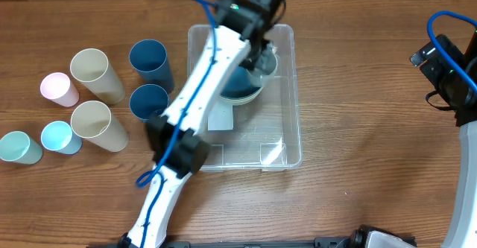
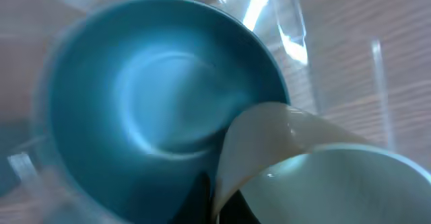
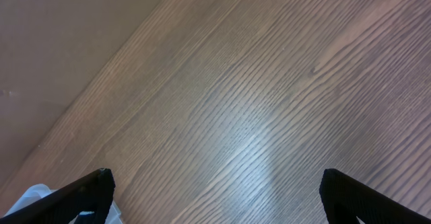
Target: Pack container
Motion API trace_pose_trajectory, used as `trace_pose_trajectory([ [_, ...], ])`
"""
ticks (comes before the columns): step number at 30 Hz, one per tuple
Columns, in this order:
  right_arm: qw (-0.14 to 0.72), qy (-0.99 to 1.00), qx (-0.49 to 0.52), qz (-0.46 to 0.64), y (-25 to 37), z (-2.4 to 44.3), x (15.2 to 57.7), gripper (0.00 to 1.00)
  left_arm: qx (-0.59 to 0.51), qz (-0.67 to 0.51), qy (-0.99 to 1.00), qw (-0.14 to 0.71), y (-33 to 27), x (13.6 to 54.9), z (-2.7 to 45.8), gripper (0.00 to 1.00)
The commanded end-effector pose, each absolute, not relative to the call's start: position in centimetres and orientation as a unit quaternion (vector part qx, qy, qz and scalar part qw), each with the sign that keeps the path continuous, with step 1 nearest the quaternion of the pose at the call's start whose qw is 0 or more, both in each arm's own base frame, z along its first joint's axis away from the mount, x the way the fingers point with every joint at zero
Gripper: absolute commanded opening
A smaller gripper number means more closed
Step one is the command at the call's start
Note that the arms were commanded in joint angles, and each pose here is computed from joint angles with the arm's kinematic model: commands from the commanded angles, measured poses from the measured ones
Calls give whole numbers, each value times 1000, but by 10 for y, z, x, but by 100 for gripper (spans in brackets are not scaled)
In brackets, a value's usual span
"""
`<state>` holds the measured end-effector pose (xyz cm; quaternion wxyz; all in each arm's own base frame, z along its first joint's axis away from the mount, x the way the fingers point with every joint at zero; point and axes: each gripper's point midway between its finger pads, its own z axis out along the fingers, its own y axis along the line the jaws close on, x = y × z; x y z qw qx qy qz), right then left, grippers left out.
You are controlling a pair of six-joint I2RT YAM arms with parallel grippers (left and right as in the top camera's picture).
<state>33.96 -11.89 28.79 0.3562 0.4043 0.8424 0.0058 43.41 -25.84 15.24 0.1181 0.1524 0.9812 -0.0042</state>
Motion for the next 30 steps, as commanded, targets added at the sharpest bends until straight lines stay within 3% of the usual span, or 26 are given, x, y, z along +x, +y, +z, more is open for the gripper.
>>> trace_pose_trajectory([
  [1, 365, 837, 407, 3, -121, 294, 340, 100, 171, -10, 979, 111, -289, 418, 143, 4],
  [11, 365, 837, 407, 3, -121, 294, 340, 100, 166, 24, 979, 117, -280, 414, 149, 4],
  [18, 365, 837, 407, 3, -121, 294, 340, 100, 167, 15, 968, 188, -258, 395, 237, 4],
  [21, 365, 837, 407, 3, -121, 294, 340, 100, 186, -8, 966, 180, -258, 380, 250, 4],
  [25, 365, 837, 407, 3, -121, 294, 340, 100, 218, -50, 966, 133, -285, 355, 235, 4],
  [30, 365, 837, 407, 3, -121, 294, 340, 100, 237, 33, 969, 54, -279, 329, 177, 4],
])
